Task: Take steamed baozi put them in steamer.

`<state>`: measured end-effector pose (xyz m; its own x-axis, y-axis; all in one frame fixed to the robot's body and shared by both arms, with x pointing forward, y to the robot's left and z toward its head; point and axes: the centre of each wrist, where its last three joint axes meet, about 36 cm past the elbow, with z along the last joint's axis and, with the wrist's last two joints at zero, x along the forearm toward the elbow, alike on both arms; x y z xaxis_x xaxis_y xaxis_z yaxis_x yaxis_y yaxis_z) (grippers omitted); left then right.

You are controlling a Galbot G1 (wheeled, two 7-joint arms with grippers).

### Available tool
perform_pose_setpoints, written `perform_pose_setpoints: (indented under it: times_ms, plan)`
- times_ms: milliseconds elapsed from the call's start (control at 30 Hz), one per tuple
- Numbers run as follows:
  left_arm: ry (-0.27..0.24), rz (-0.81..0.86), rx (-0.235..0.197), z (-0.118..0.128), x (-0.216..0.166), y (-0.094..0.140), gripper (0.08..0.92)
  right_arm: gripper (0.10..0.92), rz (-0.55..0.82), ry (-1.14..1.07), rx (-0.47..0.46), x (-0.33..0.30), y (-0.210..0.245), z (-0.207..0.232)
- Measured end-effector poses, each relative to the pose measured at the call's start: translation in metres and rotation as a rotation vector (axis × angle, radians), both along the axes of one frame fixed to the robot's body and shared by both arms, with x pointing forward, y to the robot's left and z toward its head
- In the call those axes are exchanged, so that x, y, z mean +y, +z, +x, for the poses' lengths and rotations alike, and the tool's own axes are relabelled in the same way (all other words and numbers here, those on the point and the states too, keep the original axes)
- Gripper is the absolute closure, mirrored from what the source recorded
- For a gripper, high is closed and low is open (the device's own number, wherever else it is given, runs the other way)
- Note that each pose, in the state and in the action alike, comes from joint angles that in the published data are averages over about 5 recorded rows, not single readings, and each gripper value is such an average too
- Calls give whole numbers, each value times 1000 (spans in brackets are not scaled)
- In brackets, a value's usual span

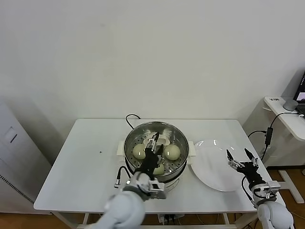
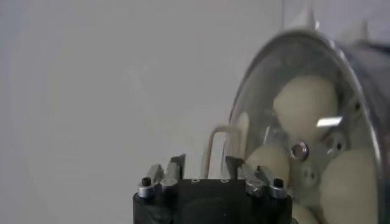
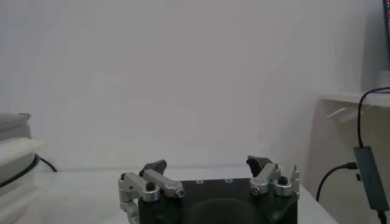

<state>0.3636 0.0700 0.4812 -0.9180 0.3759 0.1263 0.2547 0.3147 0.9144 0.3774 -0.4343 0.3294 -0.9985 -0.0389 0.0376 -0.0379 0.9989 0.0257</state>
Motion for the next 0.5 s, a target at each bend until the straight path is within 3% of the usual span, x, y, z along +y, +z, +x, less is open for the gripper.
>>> perform_pose_setpoints:
  times_ms: [133,233,333,500]
  plan:
    - [-89,-176,66,5,31,26,280,200,6,3,6,2,0,1]
    - [-99,-329,84,11,56,42,209,200,15,9,9,4,1,1]
    - [-54,-489,89,20,85,54,182,200,26,13,11,7,2,2]
    - [81,-725,124,37,141,56,177,200,28,10,23,9,5,2]
